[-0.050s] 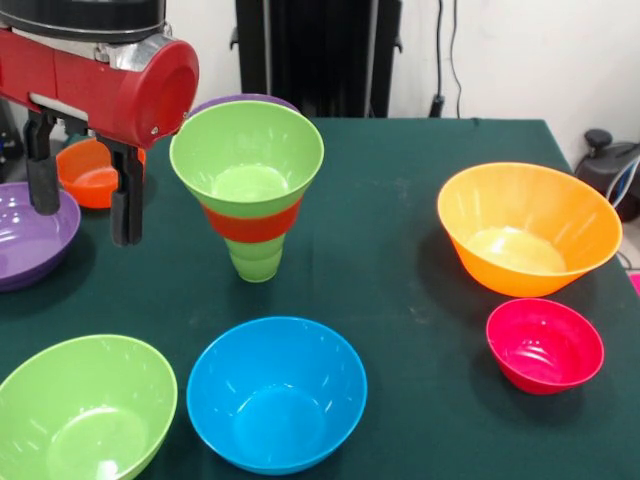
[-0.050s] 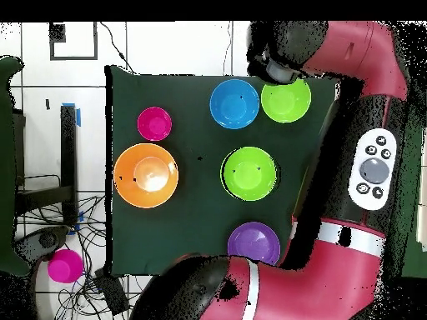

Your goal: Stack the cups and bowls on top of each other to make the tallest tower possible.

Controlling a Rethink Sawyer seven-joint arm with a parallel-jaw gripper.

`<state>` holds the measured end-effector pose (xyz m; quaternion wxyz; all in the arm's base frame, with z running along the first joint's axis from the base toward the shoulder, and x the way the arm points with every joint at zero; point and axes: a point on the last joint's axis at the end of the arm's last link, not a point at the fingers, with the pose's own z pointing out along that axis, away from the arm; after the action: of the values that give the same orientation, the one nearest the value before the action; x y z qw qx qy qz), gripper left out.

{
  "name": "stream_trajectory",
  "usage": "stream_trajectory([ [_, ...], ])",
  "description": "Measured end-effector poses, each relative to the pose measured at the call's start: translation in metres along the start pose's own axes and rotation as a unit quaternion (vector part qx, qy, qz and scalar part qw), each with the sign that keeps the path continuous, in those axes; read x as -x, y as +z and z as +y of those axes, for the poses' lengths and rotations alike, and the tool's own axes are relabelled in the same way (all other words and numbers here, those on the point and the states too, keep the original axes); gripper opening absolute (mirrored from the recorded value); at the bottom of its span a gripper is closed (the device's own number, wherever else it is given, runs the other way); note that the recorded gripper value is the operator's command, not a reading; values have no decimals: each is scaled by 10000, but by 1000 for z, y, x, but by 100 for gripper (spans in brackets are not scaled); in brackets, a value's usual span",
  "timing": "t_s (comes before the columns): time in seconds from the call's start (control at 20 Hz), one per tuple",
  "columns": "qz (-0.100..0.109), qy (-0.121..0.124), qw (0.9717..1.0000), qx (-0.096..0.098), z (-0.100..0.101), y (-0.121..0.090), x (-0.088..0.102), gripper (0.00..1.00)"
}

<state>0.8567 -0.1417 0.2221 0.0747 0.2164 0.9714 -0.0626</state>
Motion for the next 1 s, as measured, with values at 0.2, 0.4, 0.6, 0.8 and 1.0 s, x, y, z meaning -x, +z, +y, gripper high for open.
stream_trajectory([
  [0.2,86,8,10000,-11,-1,5,-5,100],
  [0.4,120,6,9999,-29,-1,7,-8,100],
  [0.6,118,3,9999,-50,-1,6,-8,100],
  [0.8,117,8,9999,-73,-2,6,-8,100],
  [1.0,116,23,9999,-95,-5,6,-8,100],
])
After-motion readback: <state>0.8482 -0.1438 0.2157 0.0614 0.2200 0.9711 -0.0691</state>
